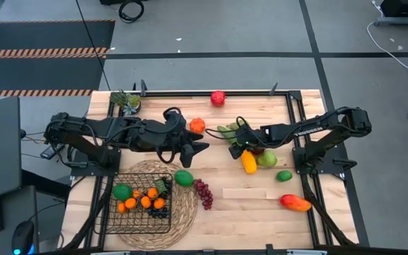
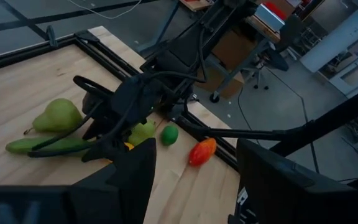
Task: Build produce basket
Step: Put the cucumber into the black wire basket, then put the right lime into the black wire basket
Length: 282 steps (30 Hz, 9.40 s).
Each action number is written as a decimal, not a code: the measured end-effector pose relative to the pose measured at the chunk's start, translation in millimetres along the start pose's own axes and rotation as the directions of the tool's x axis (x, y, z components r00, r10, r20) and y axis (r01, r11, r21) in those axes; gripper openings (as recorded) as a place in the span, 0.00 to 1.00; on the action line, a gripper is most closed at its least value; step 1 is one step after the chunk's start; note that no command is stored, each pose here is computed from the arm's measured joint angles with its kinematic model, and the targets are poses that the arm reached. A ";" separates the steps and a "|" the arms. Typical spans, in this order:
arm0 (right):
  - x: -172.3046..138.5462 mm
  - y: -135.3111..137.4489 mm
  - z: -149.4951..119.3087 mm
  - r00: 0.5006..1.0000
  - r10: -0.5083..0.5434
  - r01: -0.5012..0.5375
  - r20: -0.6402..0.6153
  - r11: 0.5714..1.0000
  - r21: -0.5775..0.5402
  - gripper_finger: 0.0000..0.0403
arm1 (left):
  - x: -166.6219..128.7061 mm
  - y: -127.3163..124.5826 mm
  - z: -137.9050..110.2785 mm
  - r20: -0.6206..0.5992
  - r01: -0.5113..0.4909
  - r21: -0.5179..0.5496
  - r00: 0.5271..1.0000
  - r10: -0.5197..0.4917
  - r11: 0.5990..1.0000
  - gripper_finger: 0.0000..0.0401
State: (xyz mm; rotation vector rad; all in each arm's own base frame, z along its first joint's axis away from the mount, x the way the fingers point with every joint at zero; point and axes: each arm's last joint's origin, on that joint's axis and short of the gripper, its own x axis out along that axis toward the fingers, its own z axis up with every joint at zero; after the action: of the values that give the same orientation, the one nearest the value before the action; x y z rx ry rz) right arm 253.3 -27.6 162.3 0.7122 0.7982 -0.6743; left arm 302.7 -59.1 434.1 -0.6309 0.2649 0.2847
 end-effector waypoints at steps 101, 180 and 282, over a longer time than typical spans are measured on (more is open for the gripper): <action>-129.2 139.6 16.5 0.326 0.856 -0.802 0.400 0.475 -0.362 0.33 | 39.0 2.4 3.8 0.121 -0.022 -0.021 0.992 0.025 1.000 0.61; -62.3 72.7 20.0 0.901 0.434 -0.433 -0.015 0.900 0.047 0.42 | -10.6 2.3 -82.4 -0.454 -0.121 0.364 0.843 0.290 0.923 0.71; -93.9 -35.0 -127.2 0.759 -0.299 0.133 -0.578 0.941 -0.312 0.84 | 48.7 -10.1 -41.1 -0.158 0.045 0.172 0.987 -0.018 0.984 0.71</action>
State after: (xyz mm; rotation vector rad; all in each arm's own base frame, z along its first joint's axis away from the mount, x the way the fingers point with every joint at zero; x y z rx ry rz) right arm 127.9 74.7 164.4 0.6099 1.5757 -0.5266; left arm 345.0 -83.3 391.7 -0.4833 0.4251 0.1792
